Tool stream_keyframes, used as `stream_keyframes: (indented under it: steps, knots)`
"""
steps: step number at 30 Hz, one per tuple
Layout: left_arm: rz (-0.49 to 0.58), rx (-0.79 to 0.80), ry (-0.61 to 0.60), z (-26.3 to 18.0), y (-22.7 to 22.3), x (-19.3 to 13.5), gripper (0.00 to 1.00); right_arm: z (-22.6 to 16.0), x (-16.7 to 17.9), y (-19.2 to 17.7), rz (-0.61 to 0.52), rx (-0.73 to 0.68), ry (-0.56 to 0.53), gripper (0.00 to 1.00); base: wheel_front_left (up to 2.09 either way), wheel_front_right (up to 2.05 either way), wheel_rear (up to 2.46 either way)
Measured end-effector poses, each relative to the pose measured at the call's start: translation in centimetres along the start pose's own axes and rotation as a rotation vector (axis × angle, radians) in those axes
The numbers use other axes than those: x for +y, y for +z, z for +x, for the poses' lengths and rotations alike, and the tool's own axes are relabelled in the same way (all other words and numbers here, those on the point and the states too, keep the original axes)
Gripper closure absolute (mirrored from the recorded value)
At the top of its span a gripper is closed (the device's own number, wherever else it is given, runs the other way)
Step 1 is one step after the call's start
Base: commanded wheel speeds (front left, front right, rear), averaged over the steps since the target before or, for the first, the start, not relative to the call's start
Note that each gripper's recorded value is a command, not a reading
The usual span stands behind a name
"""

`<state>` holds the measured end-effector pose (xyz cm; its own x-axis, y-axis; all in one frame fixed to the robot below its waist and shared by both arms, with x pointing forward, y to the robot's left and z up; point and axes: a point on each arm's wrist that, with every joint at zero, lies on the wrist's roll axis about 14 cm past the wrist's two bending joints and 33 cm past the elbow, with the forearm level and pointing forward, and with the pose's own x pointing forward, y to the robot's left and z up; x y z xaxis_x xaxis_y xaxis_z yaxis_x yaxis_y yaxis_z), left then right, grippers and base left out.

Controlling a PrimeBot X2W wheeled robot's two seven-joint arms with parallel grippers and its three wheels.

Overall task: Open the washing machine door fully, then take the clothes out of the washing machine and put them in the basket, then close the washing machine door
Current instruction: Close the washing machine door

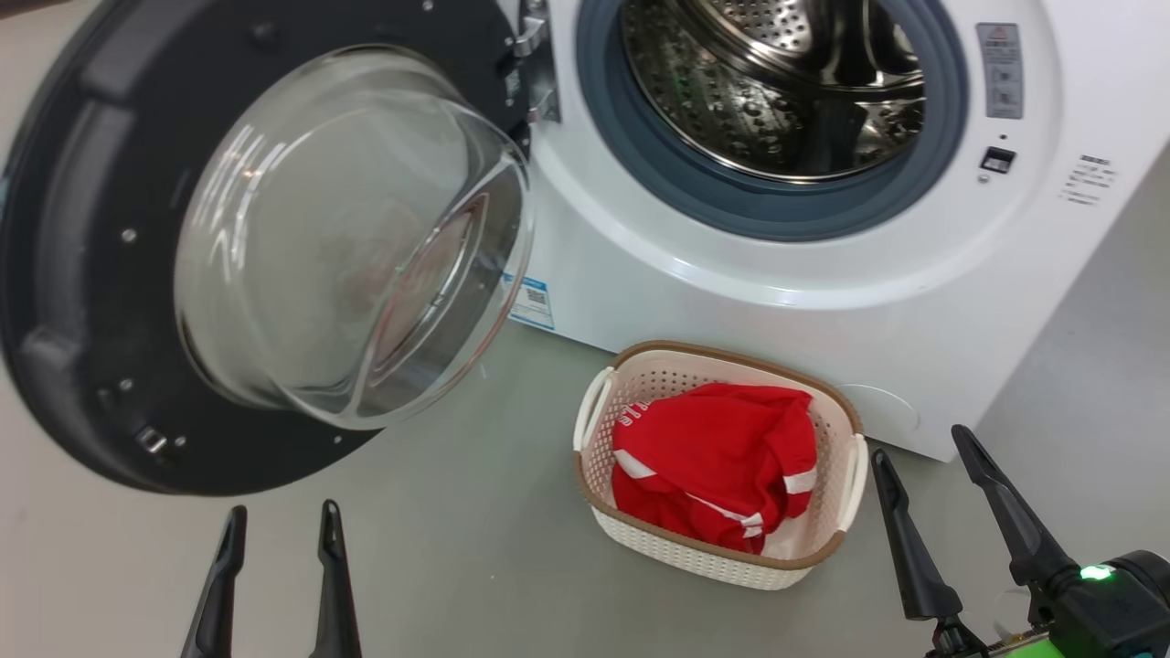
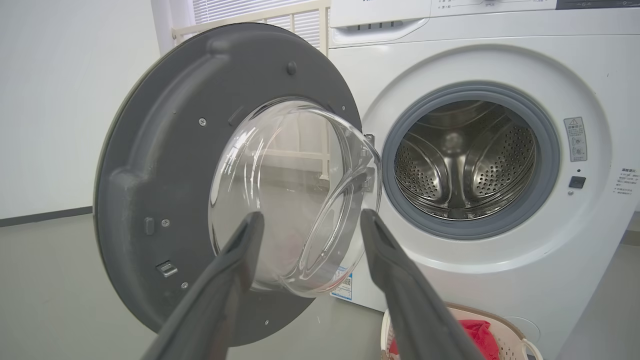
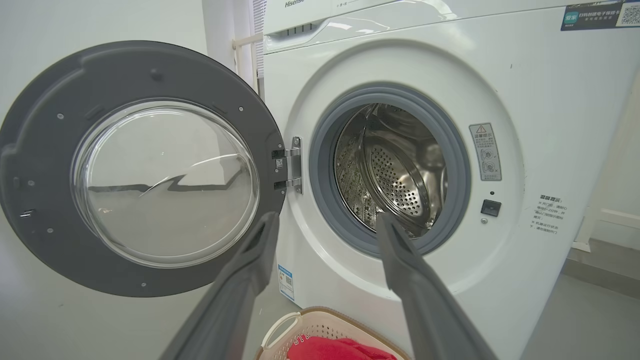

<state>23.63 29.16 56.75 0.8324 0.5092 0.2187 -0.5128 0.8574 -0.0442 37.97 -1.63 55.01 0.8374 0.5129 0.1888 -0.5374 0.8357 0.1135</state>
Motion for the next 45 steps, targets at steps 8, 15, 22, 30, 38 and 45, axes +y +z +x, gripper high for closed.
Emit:
stream_keyframes:
  steps: [8, 15, 22, 30, 38, 45]
  knots:
    - [0.013, -0.006, 0.042, -0.6, 0.3, 1.4, 0.0, 0.8, 1.2, -0.4, 0.011, 0.007, 0.043, 0.0, 0.0, 0.0, 0.0]
    - [-0.001, -0.032, 0.074, -0.6, 1.1, 2.2, 1.0, 0.8, 1.5, -0.3, 0.01, 0.007, 0.05, 0.0, 0.0, 0.0, 0.0]
    - [-0.04, -0.059, 0.13, 0.2, 1.9, 3.6, 1.0, 0.6, 1.1, -0.3, 0.009, 0.012, 0.038, 0.0, 0.0, 0.0, 0.0]
    - [-0.232, -0.136, 0.189, 2.5, 3.9, 5.6, 1.0, 0.3, 0.6, -0.4, 0.006, 0.021, 0.021, 0.0, 0.0, 0.0, 0.0]
    - [-0.4, -0.27, 0.25, 5.7, 7.3, 8.9, 1.0, -0.1, 0.1, -0.1, -0.001, 0.016, 0.003, 0.0, 0.0, 0.0, 0.0]
    - [-0.599, -0.294, 0.235, 9.4, 9.7, 10.2, 1.0, -0.2, -0.1, -0.1, -0.003, 0.021, -0.005, 0.0, 0.0, 0.0, 0.0]
